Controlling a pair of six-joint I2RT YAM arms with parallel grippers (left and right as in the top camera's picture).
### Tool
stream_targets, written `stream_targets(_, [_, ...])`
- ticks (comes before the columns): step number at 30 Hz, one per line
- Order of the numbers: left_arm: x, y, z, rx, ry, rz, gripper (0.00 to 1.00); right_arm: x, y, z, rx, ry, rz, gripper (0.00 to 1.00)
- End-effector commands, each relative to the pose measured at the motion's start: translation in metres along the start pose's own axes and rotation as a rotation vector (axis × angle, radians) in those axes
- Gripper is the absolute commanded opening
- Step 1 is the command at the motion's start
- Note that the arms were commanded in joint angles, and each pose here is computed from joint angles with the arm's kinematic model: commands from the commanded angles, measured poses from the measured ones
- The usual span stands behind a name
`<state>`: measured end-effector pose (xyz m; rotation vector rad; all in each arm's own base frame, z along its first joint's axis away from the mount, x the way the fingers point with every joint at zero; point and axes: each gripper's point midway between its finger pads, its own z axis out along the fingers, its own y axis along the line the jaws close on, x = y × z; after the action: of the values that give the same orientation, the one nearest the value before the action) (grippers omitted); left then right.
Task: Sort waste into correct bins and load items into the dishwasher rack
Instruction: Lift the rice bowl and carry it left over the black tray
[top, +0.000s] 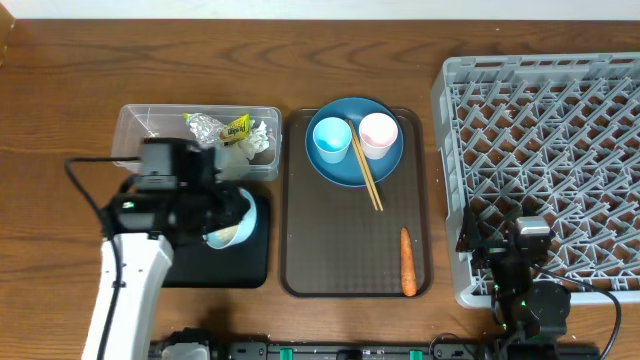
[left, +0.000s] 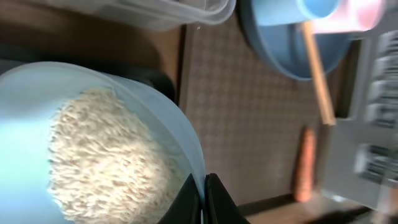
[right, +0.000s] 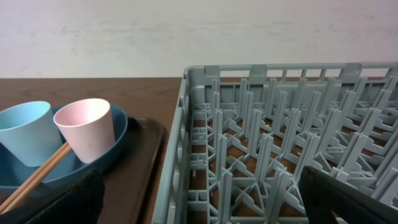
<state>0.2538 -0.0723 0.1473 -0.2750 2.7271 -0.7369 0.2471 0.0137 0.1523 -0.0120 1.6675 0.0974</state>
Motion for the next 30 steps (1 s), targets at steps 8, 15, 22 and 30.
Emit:
stream_targets(8, [-0.002,0.012,-0.025,0.397,-0.108,-0.058,0.06,0.001,0.000,0.000,0.001,0.005,-0.004,0.99])
stream_targets(15, [-0.003,0.032,-0.035,0.493,-0.215,-0.115,0.06,0.001,0.000,0.000,0.001,0.005,-0.004,0.99])
stream_targets(22, [-0.011,0.025,-0.049,0.630,-0.264,-0.162,0.06,0.001,0.000,0.000,0.001,0.005,-0.004,0.99])
stream_targets(30, [-0.016,0.014,-0.060,0.734,-0.291,-0.159,0.06,0.001,0.000,0.000,0.001,0.005,-0.004,0.99])
